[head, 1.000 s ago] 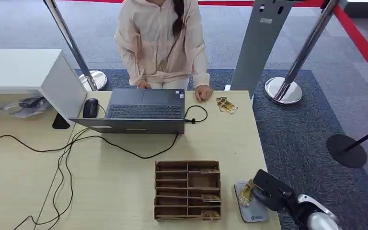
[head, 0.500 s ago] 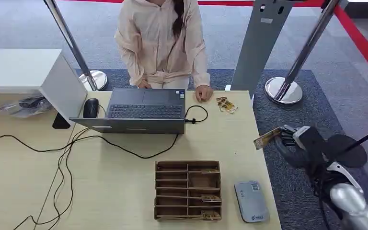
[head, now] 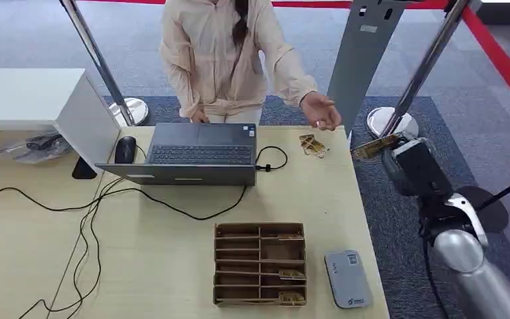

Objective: Pass the card to the sensor for recognition and then transmit it.

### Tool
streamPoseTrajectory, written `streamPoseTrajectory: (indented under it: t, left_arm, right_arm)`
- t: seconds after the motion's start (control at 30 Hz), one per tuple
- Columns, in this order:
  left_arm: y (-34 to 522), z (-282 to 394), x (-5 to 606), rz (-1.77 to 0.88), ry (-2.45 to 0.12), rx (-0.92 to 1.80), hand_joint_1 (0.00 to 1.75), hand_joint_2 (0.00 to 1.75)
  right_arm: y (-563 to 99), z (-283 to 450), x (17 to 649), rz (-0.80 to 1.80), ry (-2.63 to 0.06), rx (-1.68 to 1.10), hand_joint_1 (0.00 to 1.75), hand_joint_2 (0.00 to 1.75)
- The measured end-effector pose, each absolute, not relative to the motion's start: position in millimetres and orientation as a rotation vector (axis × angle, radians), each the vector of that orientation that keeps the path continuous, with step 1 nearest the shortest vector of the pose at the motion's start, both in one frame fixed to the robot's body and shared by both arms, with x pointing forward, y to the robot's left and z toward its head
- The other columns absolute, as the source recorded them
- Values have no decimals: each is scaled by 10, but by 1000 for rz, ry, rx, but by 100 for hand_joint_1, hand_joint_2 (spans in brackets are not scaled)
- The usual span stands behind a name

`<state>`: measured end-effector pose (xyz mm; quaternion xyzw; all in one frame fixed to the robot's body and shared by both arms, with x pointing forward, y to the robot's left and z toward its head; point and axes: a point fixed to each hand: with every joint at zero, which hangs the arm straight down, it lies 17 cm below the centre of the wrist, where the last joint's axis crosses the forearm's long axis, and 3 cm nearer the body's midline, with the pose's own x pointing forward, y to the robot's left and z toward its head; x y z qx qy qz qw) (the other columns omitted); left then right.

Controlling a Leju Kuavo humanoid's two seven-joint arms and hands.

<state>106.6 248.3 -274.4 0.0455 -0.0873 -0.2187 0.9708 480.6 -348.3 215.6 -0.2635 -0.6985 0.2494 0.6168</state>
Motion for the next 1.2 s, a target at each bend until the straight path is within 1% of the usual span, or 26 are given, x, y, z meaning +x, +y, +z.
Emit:
streamPoseTrajectory:
  t: [0.27, 0.47, 0.8, 1.17, 1.2]
  left_arm:
    - [2376, -2738, 1043, -492, -159, 82, 0, 0]
    - [2346, -2739, 1011, -518, -148, 81, 0, 0]
    - [2307, -2731, 1034, -553, -152, 78, 0, 0]
    - [2243, -2716, 1085, -574, -163, 74, 0, 0]
    - [2241, -2716, 1085, -574, -163, 74, 0, 0]
  right_arm:
    - [-2807, 2159, 5012, 621, -1631, -673, 175, 175]
    - [-2499, 2179, 5125, 614, -1659, -710, 175, 175]
    - [-2232, 2345, 5203, 532, -1745, -739, 175, 175]
    - [-2032, 2210, 5214, 546, -1747, -709, 175, 175]
    - [-2020, 2204, 5213, 546, -1750, -707, 169, 175]
